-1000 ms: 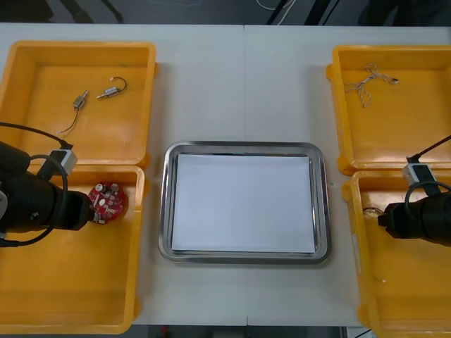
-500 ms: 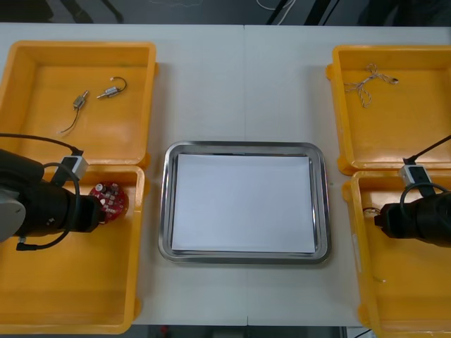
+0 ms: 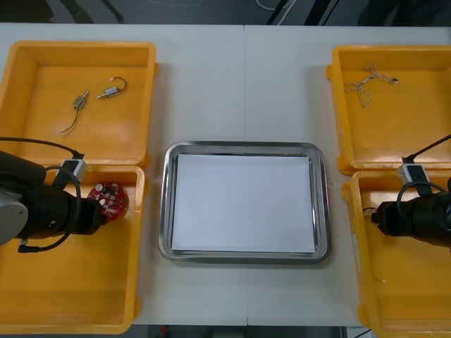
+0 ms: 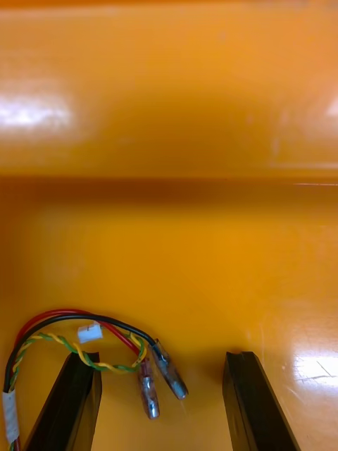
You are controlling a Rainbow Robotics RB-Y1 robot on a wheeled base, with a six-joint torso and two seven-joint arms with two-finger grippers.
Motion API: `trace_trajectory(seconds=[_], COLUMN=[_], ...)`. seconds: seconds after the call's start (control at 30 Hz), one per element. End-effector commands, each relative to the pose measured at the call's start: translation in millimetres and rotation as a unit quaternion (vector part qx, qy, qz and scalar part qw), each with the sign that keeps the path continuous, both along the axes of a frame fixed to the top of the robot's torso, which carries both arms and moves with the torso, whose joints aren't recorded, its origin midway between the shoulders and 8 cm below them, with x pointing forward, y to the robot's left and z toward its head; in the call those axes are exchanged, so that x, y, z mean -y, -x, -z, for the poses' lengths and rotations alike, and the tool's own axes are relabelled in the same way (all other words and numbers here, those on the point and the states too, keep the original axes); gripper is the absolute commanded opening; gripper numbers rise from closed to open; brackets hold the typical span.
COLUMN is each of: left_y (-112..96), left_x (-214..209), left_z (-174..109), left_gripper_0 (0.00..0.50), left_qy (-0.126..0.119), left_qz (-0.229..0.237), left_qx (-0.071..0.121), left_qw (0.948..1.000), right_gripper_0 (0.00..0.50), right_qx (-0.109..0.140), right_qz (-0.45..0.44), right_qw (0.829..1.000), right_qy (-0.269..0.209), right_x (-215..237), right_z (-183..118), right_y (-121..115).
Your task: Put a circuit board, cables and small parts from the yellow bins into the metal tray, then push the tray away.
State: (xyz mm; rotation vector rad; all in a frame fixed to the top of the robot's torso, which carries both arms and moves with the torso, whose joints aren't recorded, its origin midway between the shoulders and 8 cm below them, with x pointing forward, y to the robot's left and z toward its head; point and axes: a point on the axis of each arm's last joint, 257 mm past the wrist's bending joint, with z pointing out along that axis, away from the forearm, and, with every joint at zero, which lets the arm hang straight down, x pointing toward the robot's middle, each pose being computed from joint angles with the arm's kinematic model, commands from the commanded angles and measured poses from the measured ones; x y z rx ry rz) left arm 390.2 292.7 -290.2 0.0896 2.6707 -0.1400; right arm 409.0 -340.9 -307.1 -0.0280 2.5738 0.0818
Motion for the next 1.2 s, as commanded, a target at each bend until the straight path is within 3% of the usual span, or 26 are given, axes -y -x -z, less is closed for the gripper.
trace_trajectory(seconds=[0.03,0.1,0.17,0.2,0.23,0.27,0.53,0.83,0.9,0.93,0.97,1.0,1.03,1.2], left_y=[11,10,9,9,7,6,7,7,6,7,7,8,7,6], left_x=[12,11,11,11,12,12,10,11,11,12,12,12,14,16], left_z=[12,12,13,13,12,12,14,15,14,15,15,15,16,15], left_gripper_0=[0.500,0.500,0.500,0.500,0.500,0.500,0.500,0.500,0.366,0.240,0.079,0.033,0.000,0.000], left_qy=[0.000,0.000,0.004,0.004,0.006,0.006,0.008,0.010,0.010,0.010,0.010,0.010,0.011,0.015], left_qz=[0.043,0.042,0.039,0.039,0.039,0.039,0.037,0.036,0.036,0.037,0.037,0.037,0.038,0.039], left_qx=[-0.006,-0.005,-0.005,-0.004,-0.001,-0.001,-0.005,-0.006,-0.004,-0.005,-0.005,-0.005,-0.004,-0.001], left_qw=[0.9991,0.9991,0.9992,0.9992,0.9992,0.9992,0.9993,0.9993,0.9993,0.9992,0.9993,0.9993,0.9992,0.9991], right_gripper_0=[0.500,0.474,0.244,0.173,0.029,0.000,0.000,0.000,0.000,0.000,0.000,0.000,0.000,0.000], right_qx=[-0.002,-0.004,-0.006,-0.006,-0.005,-0.003,0.009,0.022,0.026,0.029,0.033,0.034,0.034,0.026], right_qz=[-0.026,-0.026,-0.025,-0.024,-0.023,-0.024,-0.031,-0.027,-0.027,-0.027,-0.027,-0.025,-0.024,-0.024], right_qw=[1.000,1.000,1.000,1.000,1.000,1.000,0.999,0.999,0.999,0.998,0.998,0.998,0.998,0.999], right_qy=[0.010,0.009,0.010,0.010,0.010,0.010,0.014,0.035,0.039,0.042,0.042,0.041,0.037,0.008], right_x=[-6,-6,-4,-3,-2,-2,0,14,16,17,18,19,20,23], right_z=[11,12,14,14,15,15,10,-36,-48,-56,-64,-67,-72,-87], right_y=[9,10,12,13,13,14,17,16,17,18,19,19,21,29])
